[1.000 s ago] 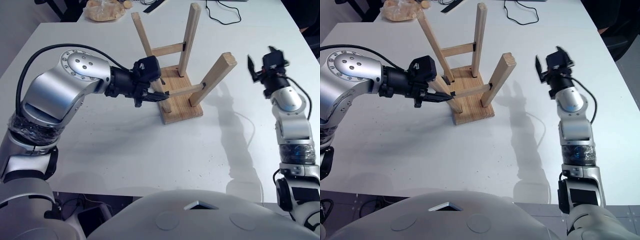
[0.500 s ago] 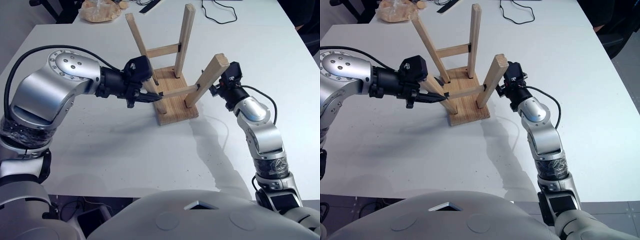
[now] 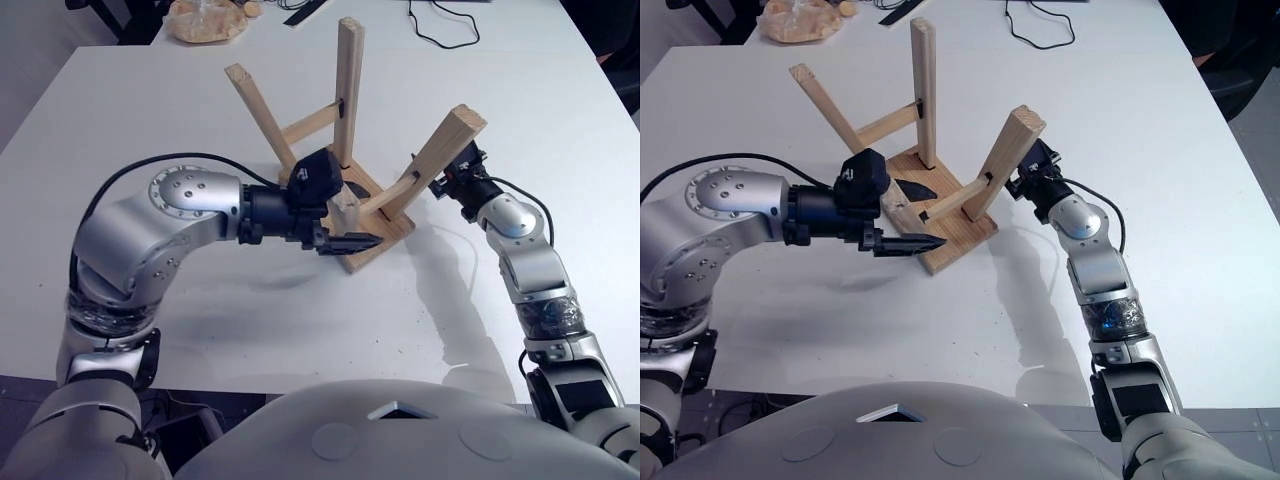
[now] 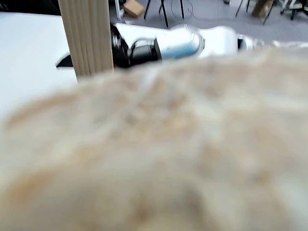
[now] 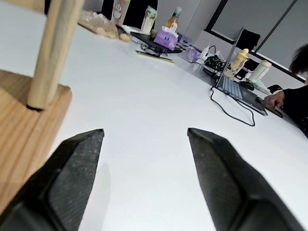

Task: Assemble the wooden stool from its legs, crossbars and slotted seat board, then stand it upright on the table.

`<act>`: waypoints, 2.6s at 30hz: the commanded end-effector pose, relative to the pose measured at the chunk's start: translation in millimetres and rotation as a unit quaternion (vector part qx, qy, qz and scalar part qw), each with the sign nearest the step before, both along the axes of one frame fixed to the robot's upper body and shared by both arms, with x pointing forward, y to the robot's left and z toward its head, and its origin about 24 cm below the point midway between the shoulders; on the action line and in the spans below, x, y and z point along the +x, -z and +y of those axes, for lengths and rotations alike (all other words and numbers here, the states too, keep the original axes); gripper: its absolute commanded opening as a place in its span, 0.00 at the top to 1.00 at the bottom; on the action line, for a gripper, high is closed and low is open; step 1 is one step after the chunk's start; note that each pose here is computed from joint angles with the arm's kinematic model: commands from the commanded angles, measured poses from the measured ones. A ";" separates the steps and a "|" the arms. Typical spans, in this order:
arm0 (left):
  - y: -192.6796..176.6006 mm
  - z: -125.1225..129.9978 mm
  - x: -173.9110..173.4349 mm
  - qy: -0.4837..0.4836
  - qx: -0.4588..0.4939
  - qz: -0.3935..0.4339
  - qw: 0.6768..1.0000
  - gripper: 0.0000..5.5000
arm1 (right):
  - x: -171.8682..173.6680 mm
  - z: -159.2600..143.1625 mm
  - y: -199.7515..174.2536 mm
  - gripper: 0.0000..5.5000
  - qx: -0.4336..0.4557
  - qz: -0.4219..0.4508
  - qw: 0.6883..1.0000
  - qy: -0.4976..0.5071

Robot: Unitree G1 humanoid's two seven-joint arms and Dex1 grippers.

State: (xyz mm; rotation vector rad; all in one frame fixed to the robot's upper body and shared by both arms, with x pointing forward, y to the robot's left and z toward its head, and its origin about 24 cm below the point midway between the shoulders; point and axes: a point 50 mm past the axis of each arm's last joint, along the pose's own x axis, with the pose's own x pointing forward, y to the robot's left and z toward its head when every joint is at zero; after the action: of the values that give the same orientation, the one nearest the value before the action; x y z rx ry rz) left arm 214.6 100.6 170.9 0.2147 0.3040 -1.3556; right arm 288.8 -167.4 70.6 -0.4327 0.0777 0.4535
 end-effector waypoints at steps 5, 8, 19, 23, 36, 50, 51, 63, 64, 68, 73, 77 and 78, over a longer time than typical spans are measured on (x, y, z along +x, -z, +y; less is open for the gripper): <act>16.0 34.7 4.9 -0.090 0.057 -0.027 0.994 0.33 | 5.6 -10.0 -3.1 0.42 -0.021 -0.015 1.000 -0.014; -3.7 46.5 5.4 -0.094 0.017 -0.040 0.995 0.33 | 4.7 -13.3 -3.4 0.42 -0.020 -0.015 1.000 -0.013; 21.9 140.0 -6.2 -0.158 0.076 0.014 0.984 0.33 | -9.7 -39.4 2.8 0.42 -0.040 0.005 0.999 0.002; 53.7 163.4 -0.2 -0.213 0.126 0.016 0.969 0.33 | -10.9 -36.0 5.3 0.42 -0.045 0.007 0.999 -0.005; 39.8 102.8 -14.7 -0.204 0.027 -0.034 0.978 0.33 | -30.4 22.5 -29.7 0.42 0.009 -0.036 0.995 -0.097; 33.9 81.7 -50.9 -0.295 -0.009 -0.079 0.952 0.33 | -53.4 -20.2 -44.7 0.42 -0.016 -0.059 0.993 0.097; 34.8 81.4 -51.8 -0.295 -0.008 -0.078 0.952 0.33 | -54.6 -18.1 -44.6 0.42 -0.013 -0.061 0.993 0.097; 76.9 112.1 -6.3 -0.350 0.070 -0.102 0.929 0.33 | -78.1 -15.2 13.1 0.42 -0.152 0.121 0.976 -0.103; 77.8 105.0 -0.6 -0.341 0.063 -0.108 0.932 0.33 | -79.8 -13.8 16.5 0.42 -0.154 0.129 0.973 -0.111; 78.8 52.5 -10.4 -0.220 0.012 -0.085 0.972 0.33 | -91.0 -11.0 28.1 0.42 -0.162 0.177 0.958 -0.156; 65.4 -9.0 -9.1 -0.097 -0.044 -0.093 0.990 0.33 | -95.2 -24.4 34.9 0.42 -0.190 0.221 0.939 -0.183; 56.8 -40.8 2.2 -0.073 -0.065 -0.114 0.989 0.33 | -85.5 -38.9 39.1 0.42 -0.201 0.227 0.939 -0.160; 58.3 -43.6 2.6 -0.074 -0.065 -0.115 0.989 0.33 | -82.7 -42.8 40.0 0.42 -0.202 0.227 0.941 -0.150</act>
State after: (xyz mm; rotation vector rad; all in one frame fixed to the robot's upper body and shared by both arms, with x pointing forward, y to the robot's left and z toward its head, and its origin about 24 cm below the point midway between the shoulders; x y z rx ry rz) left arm 214.5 64.9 117.0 0.2119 0.0264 -1.1935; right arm 206.9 -189.1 48.0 -0.7278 0.4358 0.8956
